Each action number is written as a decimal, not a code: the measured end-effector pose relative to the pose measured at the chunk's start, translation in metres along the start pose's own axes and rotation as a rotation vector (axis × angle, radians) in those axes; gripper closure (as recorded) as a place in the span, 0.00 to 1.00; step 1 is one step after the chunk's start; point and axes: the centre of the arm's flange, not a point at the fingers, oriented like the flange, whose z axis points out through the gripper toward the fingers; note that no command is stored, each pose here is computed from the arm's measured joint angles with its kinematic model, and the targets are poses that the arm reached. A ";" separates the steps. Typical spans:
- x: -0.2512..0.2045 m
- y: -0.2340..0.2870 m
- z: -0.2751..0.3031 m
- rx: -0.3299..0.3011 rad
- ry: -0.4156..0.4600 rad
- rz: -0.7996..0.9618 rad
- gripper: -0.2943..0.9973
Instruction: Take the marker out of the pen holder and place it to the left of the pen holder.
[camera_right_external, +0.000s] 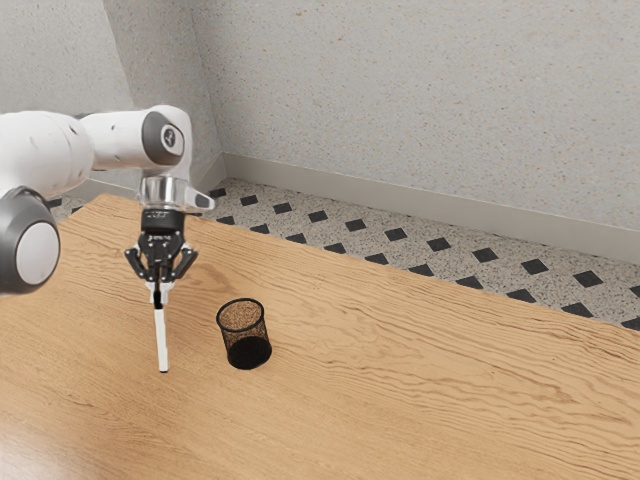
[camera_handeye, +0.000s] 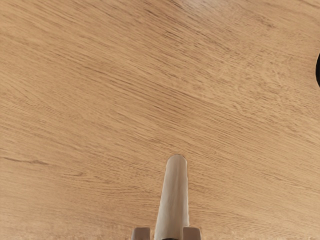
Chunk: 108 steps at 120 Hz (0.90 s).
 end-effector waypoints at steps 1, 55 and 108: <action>0.001 -0.001 0.001 -0.001 -0.005 -0.001 0.84; 0.013 0.001 0.024 0.003 -0.101 -0.037 0.59; -0.169 0.033 -0.127 0.021 0.518 0.140 0.28</action>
